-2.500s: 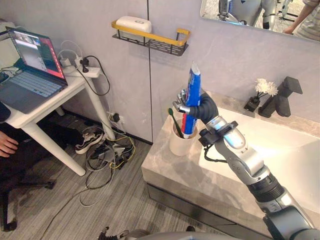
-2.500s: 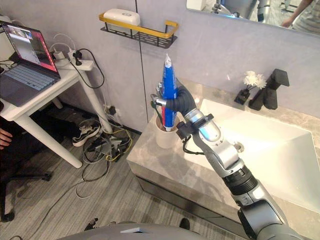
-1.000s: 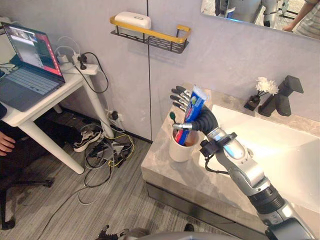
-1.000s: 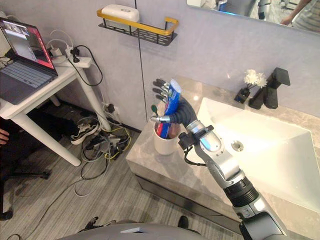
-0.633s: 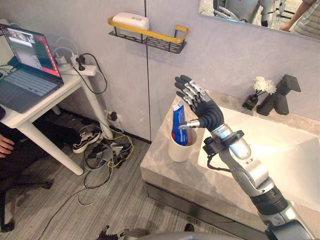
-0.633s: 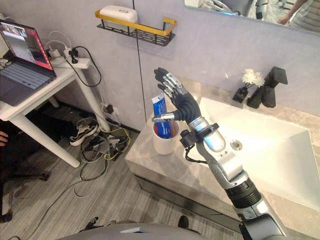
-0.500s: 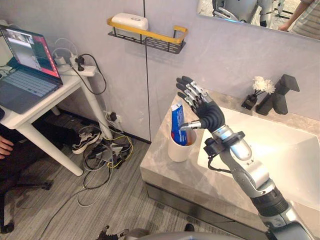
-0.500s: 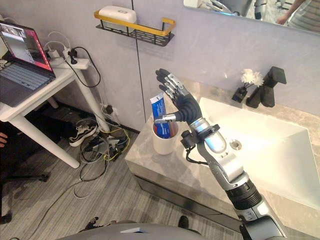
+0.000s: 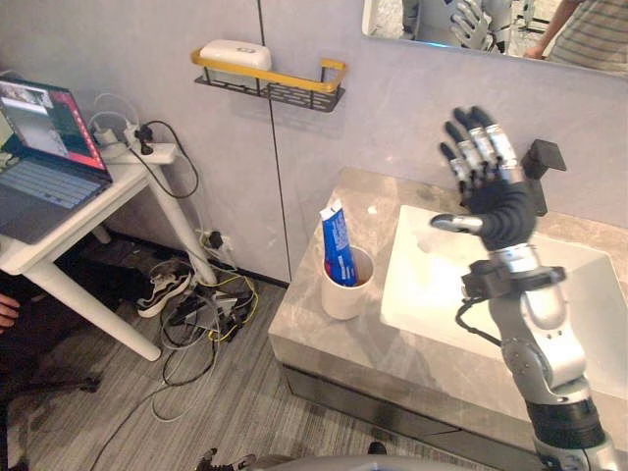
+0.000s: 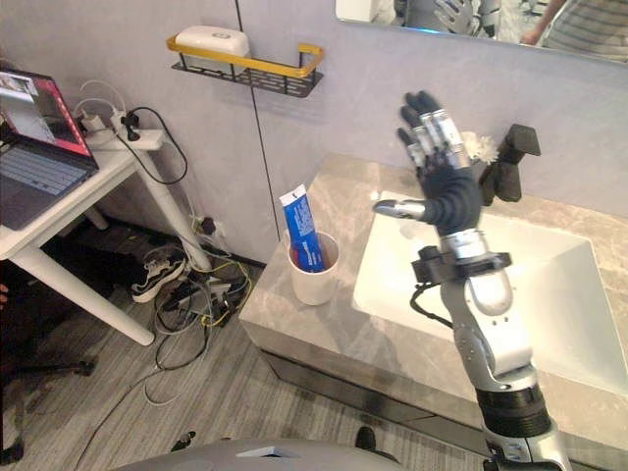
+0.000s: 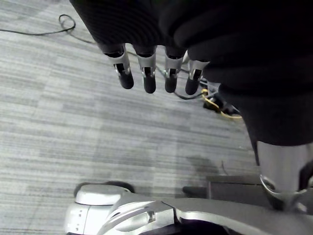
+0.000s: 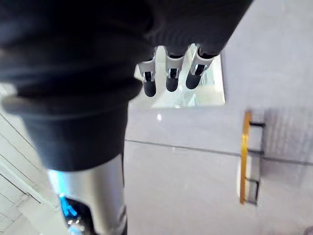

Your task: Organize washtable

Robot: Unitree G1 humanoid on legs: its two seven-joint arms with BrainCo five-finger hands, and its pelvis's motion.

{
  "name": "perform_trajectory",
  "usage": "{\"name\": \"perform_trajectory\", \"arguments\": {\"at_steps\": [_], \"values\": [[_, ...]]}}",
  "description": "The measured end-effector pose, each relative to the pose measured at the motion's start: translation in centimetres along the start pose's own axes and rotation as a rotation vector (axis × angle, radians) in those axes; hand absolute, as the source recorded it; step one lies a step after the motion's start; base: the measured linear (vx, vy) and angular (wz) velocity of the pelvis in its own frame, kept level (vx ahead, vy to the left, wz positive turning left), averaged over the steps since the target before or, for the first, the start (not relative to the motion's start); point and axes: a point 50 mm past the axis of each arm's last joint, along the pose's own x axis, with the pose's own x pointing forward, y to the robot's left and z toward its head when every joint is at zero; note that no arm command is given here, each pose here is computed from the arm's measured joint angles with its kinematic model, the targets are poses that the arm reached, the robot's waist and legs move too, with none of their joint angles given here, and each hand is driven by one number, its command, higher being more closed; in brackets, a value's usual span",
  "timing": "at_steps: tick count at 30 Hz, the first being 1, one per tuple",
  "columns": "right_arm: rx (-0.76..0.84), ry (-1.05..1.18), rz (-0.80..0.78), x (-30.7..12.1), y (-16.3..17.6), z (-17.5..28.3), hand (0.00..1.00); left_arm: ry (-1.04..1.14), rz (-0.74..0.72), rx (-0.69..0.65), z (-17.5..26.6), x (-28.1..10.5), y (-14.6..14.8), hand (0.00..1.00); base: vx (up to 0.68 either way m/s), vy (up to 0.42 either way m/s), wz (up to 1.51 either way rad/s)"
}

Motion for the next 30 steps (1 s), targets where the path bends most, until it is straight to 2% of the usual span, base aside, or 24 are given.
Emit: {"name": "perform_trajectory", "arguments": {"at_steps": [4, 6, 7, 9, 11, 13, 14, 16, 19, 23, 26, 30], "values": [[-0.04, -0.055, -0.283, -3.4, -4.2, 1.9, 0.0, 0.014, 0.014, -0.038, -0.1, 0.0, -0.1, 0.0, 0.01, 0.005, -0.07], [-0.106, -0.042, -0.549, -7.5, -7.2, 2.7, 0.0, 0.037, 0.022, -0.077, -0.4, -0.2, -0.3, 0.0, 0.03, 0.008, -0.13], [-0.122, -0.035, -0.596, -8.4, -7.7, 2.9, 0.0, 0.038, 0.022, -0.082, -0.4, -0.2, -0.3, 0.0, 0.03, 0.011, -0.19], [-0.175, -0.022, -0.802, -11.5, -9.2, 3.6, 0.0, 0.035, 0.019, -0.058, -0.4, -0.2, -0.5, 0.0, 0.02, 0.007, -0.15], [-0.221, -0.008, -0.944, -13.7, -10.3, 3.9, 0.0, 0.032, 0.017, -0.046, -0.3, -0.2, -0.5, 0.0, 0.01, 0.006, -0.16], [-0.293, 0.031, -1.191, -17.4, -11.8, 3.7, 0.0, 0.034, 0.016, -0.04, -0.4, -0.2, -0.6, 0.0, 0.0, 0.013, -0.26], [-0.298, 0.047, -1.246, -18.4, -12.0, 3.6, 0.0, 0.035, 0.014, -0.036, -0.4, -0.2, -0.7, 0.0, -0.01, 0.01, -0.22], [-0.371, 0.141, -1.473, -22.4, -12.2, 3.0, 0.0, 0.032, 0.011, 0.001, -0.3, -0.2, -0.8, 0.0, -0.02, 0.009, -0.31], [-0.509, 0.289, -1.644, -25.7, -12.0, 2.6, 0.0, 0.037, 0.005, 0.034, -0.6, -0.3, -1.3, 0.0, -0.02, 0.017, -0.47], [-0.566, 0.446, -1.724, -28.1, -10.7, 2.1, 0.0, 0.056, 0.002, 0.022, -0.6, -0.5, -2.0, 0.0, -0.01, 0.013, -0.41], [-0.65, 0.601, -1.657, -28.4, -9.7, 1.2, 0.0, 0.066, 0.014, 0.009, -0.6, -0.5, -2.0, 0.0, 0.0, -0.012, -0.46], [-0.619, 0.767, -1.513, -27.7, -7.7, -1.8, 0.0, 0.075, 0.039, -0.027, -0.5, -0.6, -2.2, 0.0, 0.02, -0.015, -0.51]]}}
